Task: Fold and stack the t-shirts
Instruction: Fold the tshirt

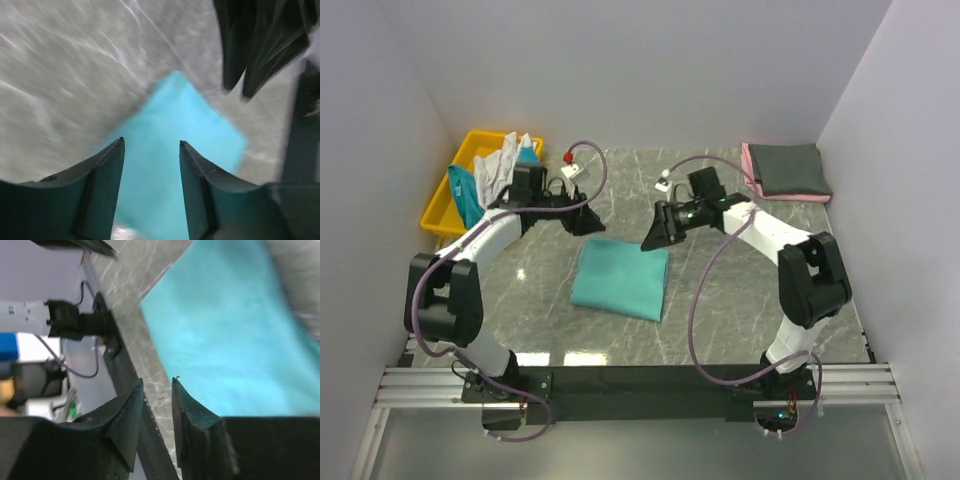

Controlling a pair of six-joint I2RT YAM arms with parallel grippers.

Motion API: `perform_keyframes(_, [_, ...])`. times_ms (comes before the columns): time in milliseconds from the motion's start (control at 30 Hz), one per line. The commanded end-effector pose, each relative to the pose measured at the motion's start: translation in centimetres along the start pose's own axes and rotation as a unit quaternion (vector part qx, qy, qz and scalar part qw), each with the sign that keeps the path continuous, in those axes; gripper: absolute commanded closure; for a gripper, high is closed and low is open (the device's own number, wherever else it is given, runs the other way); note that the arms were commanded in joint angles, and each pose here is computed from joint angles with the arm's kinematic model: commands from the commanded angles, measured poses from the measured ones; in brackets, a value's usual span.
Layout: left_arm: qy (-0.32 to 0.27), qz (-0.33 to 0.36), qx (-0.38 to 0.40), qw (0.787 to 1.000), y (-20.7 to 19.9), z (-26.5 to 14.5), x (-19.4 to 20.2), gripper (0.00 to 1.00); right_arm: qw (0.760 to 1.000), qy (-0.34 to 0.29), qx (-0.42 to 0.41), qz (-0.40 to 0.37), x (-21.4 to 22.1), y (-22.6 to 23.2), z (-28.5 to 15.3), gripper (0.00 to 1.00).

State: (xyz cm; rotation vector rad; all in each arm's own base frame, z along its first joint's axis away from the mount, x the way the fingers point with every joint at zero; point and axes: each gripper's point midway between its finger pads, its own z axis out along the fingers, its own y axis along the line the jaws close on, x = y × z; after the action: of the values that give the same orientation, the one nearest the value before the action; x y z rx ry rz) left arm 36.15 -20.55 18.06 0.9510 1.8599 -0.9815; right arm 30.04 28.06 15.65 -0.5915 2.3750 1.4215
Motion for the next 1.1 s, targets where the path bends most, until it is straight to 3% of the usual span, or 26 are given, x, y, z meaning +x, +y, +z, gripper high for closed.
perform_keyframes(0, [0.009, -0.235, 0.048, 0.971, -2.4, 1.2, 4.3, 0.49, 0.999, 0.023, -0.039, 0.014, 1.5, -0.4, 2.7, 0.64])
perform_keyframes(167, [0.007, -0.313, 0.014, 0.95, 1.2, 2.9, 7.9, 0.55, 0.998, 0.033, -0.001, 0.061, 1.7, -6.1, 5.2, 0.67])
perform_keyframes(367, [0.025, -0.393, -0.019, 0.919, 6.7, 5.0, 11.4, 0.59, 0.994, 0.017, 0.063, 0.085, -1.9, -11.7, 6.4, 0.7])
perform_keyframes(533, [0.01, -0.403, -0.024, 0.915, 9.2, 5.0, 10.2, 0.59, 0.992, 0.0, 0.099, 0.08, -4.7, -14.2, 6.0, 0.7])
perform_keyframes(633, [-0.01, -0.34, -0.016, 0.94, 8.8, 3.6, 6.6, 0.57, 0.995, -0.022, 0.084, 0.046, -7.5, -11.6, 4.6, 0.71])
perform_keyframes(733, [-0.02, -0.309, 0.009, 0.951, 5.6, 1.6, 3.5, 0.53, 0.998, -0.051, 0.04, 0.016, -8.5, -6.2, 2.2, 0.7])
perform_keyframes(767, [-0.029, -0.303, 0.016, 0.952, 4.8, 1.2, 2.7, 0.53, 0.998, -0.045, 0.03, 0.03, -7.0, -5.7, 2.1, 0.69])
perform_keyframes(833, [-0.039, -0.319, 0.036, 0.946, 1.6, 0.4, 2.1, 0.52, 0.998, -0.049, -0.011, 0.027, -6.3, -1.8, 1.5, 0.68])
perform_keyframes(933, [-0.033, -0.353, 0.059, 0.933, -1.6, 1.0, 3.2, 0.53, 0.997, -0.021, -0.041, 0.058, -2.5, 0.1, 2.5, 0.68])
perform_keyframes(1067, [-0.012, -0.423, 0.068, 0.903, -2.6, 2.5, 6.8, 0.56, 0.994, 0.04, -0.067, 0.071, 2.7, 0.9, 6.1, 0.67])
